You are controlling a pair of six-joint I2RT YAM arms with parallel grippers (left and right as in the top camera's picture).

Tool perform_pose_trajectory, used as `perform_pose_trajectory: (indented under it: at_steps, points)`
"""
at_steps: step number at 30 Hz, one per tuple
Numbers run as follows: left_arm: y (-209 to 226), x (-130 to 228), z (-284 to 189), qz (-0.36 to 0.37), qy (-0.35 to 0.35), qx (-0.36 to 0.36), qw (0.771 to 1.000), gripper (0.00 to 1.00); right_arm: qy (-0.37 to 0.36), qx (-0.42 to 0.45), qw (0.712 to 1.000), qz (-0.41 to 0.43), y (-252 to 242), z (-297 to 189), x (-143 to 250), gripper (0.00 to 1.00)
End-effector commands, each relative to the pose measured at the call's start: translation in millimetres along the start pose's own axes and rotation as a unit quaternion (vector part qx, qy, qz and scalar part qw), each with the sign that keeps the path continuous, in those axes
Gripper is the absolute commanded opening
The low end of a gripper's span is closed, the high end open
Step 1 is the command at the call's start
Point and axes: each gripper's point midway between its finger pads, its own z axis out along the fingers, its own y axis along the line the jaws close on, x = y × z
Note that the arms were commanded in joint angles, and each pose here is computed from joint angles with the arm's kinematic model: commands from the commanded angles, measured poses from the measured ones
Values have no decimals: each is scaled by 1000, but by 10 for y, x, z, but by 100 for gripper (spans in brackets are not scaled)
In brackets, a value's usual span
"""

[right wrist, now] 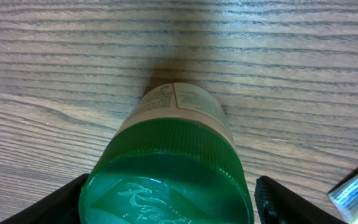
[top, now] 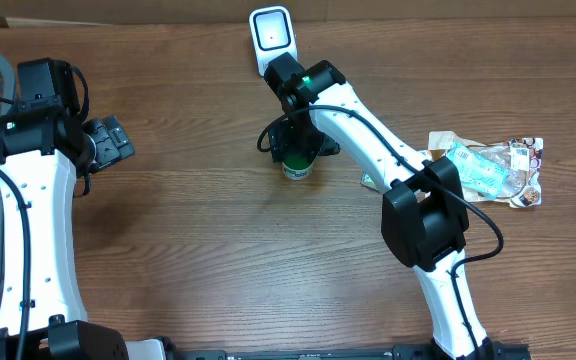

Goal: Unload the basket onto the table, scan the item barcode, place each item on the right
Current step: 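Hold the jar upright in front of the scanner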

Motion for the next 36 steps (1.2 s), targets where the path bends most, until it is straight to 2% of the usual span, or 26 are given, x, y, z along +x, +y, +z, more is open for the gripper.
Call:
perform_pose_trajectory:
  at_steps: [1,4,36]
  points:
    - [-16,-6,-10,10,-2,3,1000,100,-2,3,1000,1,-24,-9,-3,81]
    - [-15,-6,-10,10,-2,3,1000,100,-2,3,1000,1,-25,-9,-4,77]
    - [-16,-6,-10,10,-2,3,1000,100,-19,-5,1000,0,14,-6,-89,79]
